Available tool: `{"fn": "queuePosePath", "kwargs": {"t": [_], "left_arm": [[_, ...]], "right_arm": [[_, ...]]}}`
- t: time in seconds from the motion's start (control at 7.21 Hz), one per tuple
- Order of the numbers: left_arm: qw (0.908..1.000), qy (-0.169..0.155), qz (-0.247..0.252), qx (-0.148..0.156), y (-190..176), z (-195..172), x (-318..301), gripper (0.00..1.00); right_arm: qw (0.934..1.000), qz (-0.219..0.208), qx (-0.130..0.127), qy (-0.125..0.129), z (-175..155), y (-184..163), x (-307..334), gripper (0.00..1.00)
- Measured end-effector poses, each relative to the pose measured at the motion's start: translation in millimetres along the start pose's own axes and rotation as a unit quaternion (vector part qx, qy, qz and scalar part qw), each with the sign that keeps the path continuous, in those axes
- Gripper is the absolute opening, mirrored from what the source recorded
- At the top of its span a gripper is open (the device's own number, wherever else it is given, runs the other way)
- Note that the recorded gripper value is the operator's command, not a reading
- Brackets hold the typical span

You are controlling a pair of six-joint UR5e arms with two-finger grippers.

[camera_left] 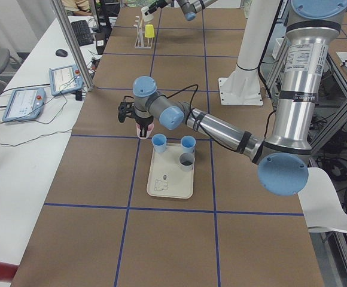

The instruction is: Transfer IKEA cup to right arm and place on rack

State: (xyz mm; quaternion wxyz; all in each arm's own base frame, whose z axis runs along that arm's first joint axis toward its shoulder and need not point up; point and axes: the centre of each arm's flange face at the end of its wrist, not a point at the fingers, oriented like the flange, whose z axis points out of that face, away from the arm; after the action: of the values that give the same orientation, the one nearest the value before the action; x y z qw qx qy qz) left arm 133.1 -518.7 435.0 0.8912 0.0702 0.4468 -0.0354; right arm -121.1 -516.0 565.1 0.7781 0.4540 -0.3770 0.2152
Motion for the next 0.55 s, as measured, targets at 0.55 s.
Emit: {"fn": "queuePosePath", "kwargs": {"t": [0.55], "left_arm": [[1.0000,0.002,0.002,0.002,3,-6,5,0.00]], "right_arm": [[1.0000,-0.002,-0.008,-0.005,5,14,-9,0.28]]}}
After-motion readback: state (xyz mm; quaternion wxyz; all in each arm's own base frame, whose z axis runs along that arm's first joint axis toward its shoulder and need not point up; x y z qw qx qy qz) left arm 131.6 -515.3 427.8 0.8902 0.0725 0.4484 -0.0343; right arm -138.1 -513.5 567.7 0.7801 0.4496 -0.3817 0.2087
